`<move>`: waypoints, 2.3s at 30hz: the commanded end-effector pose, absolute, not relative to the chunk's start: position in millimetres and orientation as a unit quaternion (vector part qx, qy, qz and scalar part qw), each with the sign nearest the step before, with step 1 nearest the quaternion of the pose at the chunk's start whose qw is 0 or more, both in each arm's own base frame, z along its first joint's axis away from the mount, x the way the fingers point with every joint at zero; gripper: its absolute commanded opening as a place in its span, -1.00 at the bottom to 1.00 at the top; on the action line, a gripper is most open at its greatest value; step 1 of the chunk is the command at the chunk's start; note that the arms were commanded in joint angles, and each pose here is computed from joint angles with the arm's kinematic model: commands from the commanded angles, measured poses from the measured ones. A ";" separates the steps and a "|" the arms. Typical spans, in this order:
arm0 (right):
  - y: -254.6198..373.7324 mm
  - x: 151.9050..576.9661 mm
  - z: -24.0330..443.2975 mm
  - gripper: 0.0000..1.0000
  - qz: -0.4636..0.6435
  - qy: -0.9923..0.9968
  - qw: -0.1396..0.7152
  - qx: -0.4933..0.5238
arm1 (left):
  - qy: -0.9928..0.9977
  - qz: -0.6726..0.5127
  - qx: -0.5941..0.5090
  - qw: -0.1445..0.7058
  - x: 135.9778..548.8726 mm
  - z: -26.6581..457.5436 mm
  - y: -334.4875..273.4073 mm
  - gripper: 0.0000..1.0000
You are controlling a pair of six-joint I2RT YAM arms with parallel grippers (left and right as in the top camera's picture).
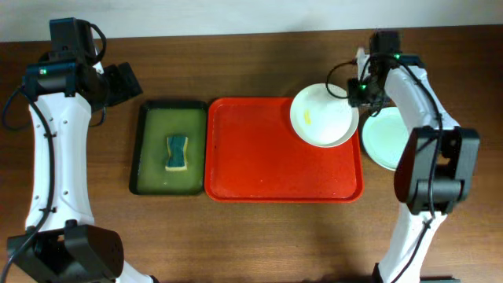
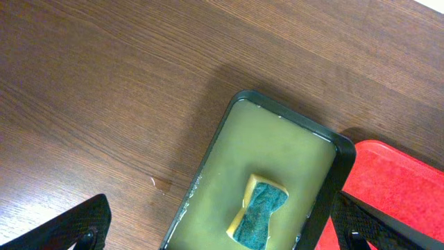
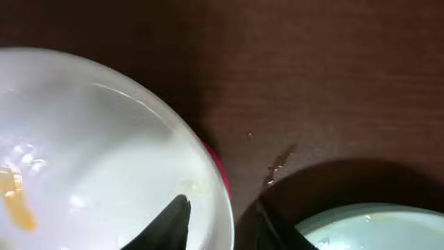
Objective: Clean dirty plates on tray and stack at the side
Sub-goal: 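Drag the other white plate from the right onto the red tray center, then grasp the sponge with the left gripper and lift it from the black tray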
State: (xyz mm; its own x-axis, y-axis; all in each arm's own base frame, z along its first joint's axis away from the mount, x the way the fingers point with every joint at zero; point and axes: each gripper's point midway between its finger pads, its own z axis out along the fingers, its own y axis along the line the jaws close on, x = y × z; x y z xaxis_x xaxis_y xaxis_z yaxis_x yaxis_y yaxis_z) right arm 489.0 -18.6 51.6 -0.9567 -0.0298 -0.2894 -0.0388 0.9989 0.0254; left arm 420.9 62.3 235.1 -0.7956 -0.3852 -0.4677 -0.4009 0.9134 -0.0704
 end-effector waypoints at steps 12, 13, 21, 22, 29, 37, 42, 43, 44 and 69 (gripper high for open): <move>-7.5 452.9 24.4 -0.92 0.054 0.995 0.076 0.033 | 0.946 0.013 -0.213 0.244 421.2 236.2 63.2 0.99; 2.9 450.7 25.3 -0.92 0.082 0.994 0.071 0.031 | 0.946 0.014 -0.213 0.245 421.3 236.3 63.3 0.99; 117.6 379.0 26.0 -0.92 0.106 0.992 -0.061 -0.044 | 0.946 0.014 -0.213 0.245 421.1 236.4 63.2 0.99; 124.0 368.8 26.8 -0.91 0.101 0.991 -0.080 -0.032 | 0.946 0.014 -0.213 0.245 421.1 236.4 63.2 0.99; 126.3 354.5 31.4 -0.05 0.118 0.986 -0.117 0.015 | 0.946 0.014 -0.213 0.245 421.1 236.4 63.2 0.99; 89.8 364.2 55.6 -0.39 0.278 0.948 -0.129 0.085 | 0.946 0.014 -0.213 0.245 421.1 236.4 63.2 0.99; 115.9 355.5 31.0 -0.45 0.155 0.980 -0.121 0.012 | 0.946 0.013 -0.213 0.245 421.1 236.4 63.2 0.99; 107.7 356.5 21.4 -0.44 0.090 0.989 -0.111 0.029 | 0.946 0.014 -0.213 0.245 421.1 236.4 63.2 0.99; 109.5 355.8 16.1 -0.46 0.072 0.991 -0.106 0.027 | 0.946 0.013 -0.213 0.245 421.1 236.4 63.2 0.99; 131.6 349.0 12.4 -0.92 0.108 0.971 -0.134 0.163 | 0.992 -0.071 -0.045 0.094 370.9 164.2 -27.1 0.73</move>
State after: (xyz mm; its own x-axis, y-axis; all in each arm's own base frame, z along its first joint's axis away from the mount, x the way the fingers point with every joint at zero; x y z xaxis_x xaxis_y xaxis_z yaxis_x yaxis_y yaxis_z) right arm 350.5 134.9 15.5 -0.9184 0.2698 0.2893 0.3292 0.9269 0.1806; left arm 388.0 -5.3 198.6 -0.9377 -0.2250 -0.2646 -0.1836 0.9678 -0.1725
